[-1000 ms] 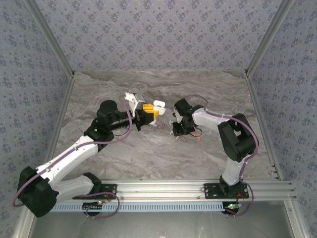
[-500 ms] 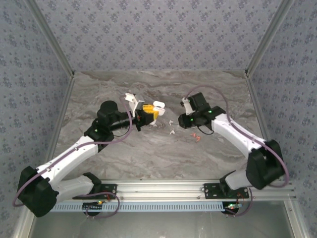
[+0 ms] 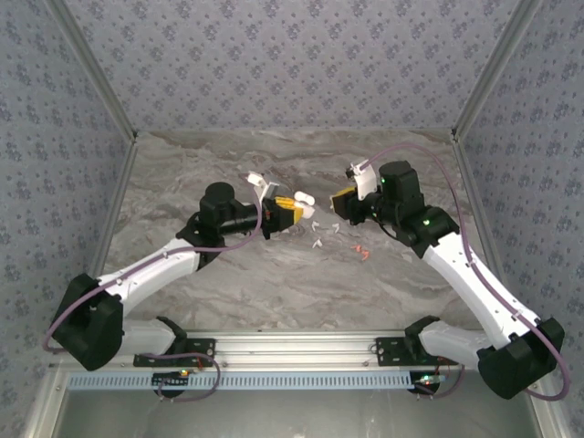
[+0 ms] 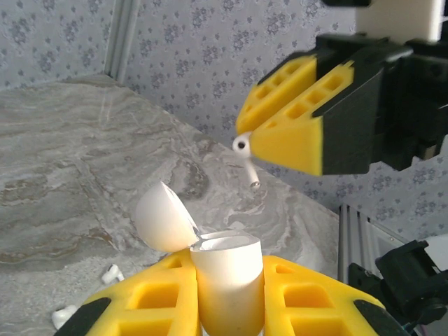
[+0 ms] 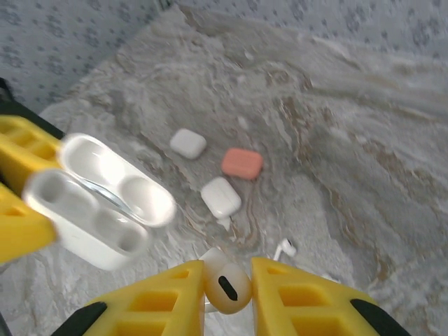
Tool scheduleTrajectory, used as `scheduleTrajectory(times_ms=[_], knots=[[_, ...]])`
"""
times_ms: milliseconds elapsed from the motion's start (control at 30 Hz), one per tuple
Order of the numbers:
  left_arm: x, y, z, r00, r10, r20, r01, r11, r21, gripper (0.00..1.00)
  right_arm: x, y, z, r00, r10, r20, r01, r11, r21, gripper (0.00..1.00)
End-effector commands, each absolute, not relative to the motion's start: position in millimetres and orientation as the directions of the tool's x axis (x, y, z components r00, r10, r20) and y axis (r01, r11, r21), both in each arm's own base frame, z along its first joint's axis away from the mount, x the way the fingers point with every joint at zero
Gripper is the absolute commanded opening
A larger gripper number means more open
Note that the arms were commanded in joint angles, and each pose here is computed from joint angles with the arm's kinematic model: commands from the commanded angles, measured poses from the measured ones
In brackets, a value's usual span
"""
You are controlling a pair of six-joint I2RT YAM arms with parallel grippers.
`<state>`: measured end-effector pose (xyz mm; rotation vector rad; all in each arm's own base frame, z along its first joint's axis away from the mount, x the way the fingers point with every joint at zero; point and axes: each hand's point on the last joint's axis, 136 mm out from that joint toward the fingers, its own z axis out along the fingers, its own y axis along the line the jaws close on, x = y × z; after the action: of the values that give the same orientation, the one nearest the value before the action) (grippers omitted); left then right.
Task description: Insert the wireless bluetooth earbuds into the charging case
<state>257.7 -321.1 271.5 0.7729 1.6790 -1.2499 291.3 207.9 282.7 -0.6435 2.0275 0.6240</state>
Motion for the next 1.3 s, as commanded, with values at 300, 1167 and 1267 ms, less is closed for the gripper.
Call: scheduleTrajectory(times_ms=[300,1167,1267], knots=[[245.1,-332.2,296.0,-0.389,-0.041,-0.920,0.900,0.194,-0.389,0.00,284.8,241.4,314.8,-0.326,-0.221,-0.919,-0.773,0.622,0.125,0.25],[243.3,-331.4,303.6,-0.376,-0.054,-0.925,0.905,0.194,-0.379,0.00,275.6,244.2,267.5,-0.389,-0.322,-0.863,-0.784,0.608,0.126,0.25],[244.4,-331.2,303.4,-0.377,-0.054,-0.925,0.904,0.198,-0.380,0.00,275.1,245.9,268.0,-0.388,-0.319,-0.865,-0.788,0.602,0.131,0.25]])
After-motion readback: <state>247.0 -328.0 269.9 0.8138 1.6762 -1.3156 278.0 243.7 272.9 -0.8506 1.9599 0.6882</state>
